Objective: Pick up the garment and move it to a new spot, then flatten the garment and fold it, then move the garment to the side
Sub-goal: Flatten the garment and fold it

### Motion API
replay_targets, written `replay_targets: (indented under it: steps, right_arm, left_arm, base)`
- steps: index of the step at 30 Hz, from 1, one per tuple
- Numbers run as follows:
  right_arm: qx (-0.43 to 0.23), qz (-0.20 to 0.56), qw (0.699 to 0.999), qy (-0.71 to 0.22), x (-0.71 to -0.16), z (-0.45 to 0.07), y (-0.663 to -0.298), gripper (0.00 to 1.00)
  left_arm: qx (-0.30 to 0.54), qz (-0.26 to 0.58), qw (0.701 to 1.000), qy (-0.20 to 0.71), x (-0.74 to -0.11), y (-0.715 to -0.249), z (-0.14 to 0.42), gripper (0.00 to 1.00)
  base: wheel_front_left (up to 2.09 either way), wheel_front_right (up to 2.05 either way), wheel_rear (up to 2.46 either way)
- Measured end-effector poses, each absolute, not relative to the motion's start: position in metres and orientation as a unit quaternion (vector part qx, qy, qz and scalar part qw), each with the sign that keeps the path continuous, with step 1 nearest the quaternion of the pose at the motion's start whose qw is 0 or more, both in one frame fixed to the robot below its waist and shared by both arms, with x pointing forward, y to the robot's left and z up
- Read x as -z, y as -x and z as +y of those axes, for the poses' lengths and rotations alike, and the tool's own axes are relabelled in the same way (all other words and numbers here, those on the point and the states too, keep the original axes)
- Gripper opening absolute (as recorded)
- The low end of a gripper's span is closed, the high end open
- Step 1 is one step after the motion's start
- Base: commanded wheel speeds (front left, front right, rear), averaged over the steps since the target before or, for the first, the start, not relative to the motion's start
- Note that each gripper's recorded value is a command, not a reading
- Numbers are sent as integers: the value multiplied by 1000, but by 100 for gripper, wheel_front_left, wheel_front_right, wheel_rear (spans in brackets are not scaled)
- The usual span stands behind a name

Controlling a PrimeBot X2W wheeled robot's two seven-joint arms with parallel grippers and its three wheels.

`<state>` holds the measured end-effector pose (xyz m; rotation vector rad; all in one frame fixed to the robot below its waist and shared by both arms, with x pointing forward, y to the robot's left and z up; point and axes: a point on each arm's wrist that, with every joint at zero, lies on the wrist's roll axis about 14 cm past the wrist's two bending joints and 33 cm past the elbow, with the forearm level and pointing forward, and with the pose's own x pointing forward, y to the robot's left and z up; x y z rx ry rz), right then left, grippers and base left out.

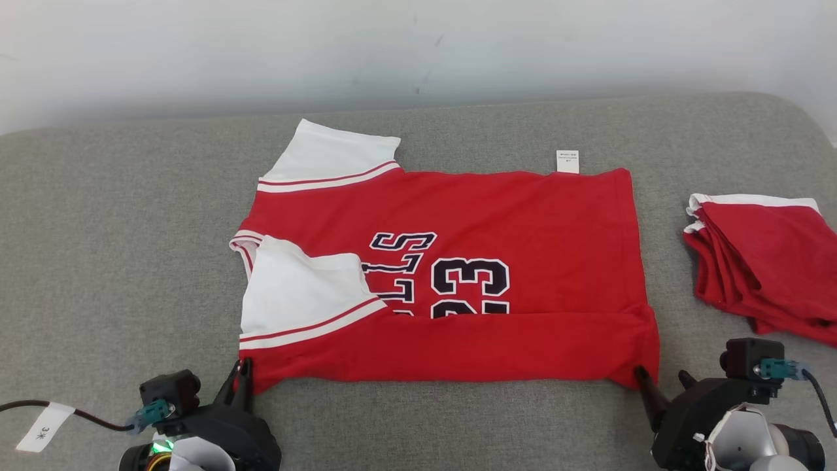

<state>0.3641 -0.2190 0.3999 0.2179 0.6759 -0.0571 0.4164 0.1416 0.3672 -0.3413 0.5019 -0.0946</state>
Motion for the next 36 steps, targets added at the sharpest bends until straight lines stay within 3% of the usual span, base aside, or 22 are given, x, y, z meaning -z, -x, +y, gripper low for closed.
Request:
replay_targets:
  steps: [14,15,16,17,24,36]
  right_arm:
    - [-4,385,918,-95,-373,-196,-371,100]
    - [-3,384,918,-95,-373,-196,-372,46]
    - [-4,382,919,-95,-374,-196,-373,18]
    - [-4,382,920,-94,-374,-196,-374,0]
    - [-4,356,929,-102,-387,-196,-369,0]
    - [2,333,933,-138,-422,-207,-325,0]
  left_arm:
    - [45,243,954,167,-369,-417,144,0]
    - [45,242,955,167,-369,-417,144,0]
    - [45,242,955,168,-370,-416,144,0]
    - [46,240,955,167,-370,-416,144,0]
    - [41,225,957,180,-373,-399,145,0]
    - [7,220,958,184,-373,-348,174,0]
  base:
    - [0,0,0]
    - [0,0,0]
    - [0,0,0]
    - [0,0,0]
    - [0,0,0]
    - [0,0,0]
